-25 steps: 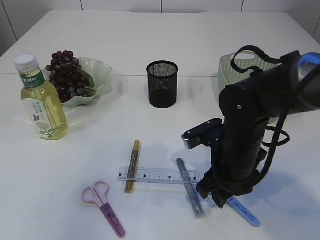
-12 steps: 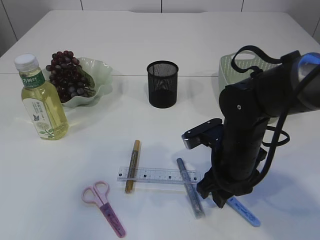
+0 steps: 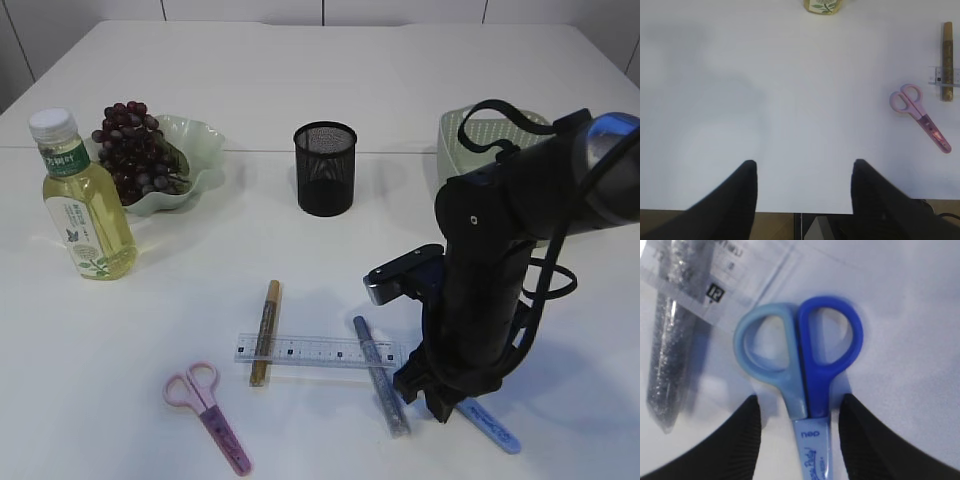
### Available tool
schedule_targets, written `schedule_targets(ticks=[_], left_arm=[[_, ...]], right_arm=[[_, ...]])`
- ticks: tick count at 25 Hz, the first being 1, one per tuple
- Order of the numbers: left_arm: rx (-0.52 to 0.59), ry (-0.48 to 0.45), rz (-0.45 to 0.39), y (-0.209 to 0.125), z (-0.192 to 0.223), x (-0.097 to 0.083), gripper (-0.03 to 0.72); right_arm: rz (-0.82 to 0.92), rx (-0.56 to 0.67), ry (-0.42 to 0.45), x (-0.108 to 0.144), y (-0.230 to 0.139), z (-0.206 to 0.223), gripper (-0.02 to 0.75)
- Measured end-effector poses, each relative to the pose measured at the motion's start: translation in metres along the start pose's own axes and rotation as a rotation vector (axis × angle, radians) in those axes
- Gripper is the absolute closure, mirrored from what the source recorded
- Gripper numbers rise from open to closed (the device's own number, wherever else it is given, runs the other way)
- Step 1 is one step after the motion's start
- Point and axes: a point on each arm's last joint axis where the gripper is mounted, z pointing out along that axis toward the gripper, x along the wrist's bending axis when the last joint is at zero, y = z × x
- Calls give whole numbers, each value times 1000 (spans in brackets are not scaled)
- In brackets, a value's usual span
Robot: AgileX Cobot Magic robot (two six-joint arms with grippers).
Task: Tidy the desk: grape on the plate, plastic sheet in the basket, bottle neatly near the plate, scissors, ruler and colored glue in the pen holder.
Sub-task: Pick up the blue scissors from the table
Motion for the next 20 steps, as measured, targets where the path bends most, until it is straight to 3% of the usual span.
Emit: schedule_targets(ticks=[5, 13, 20], left_arm=[[0, 1, 1, 0, 0, 0, 253], [0, 1, 1, 0, 0, 0, 253], [0, 1, 1, 0, 0, 0, 253]], right_arm=[[1, 6, 2, 0, 0, 1, 351], [3, 8, 3, 0, 0, 1, 508], [3, 25, 4, 0, -2, 1, 526]])
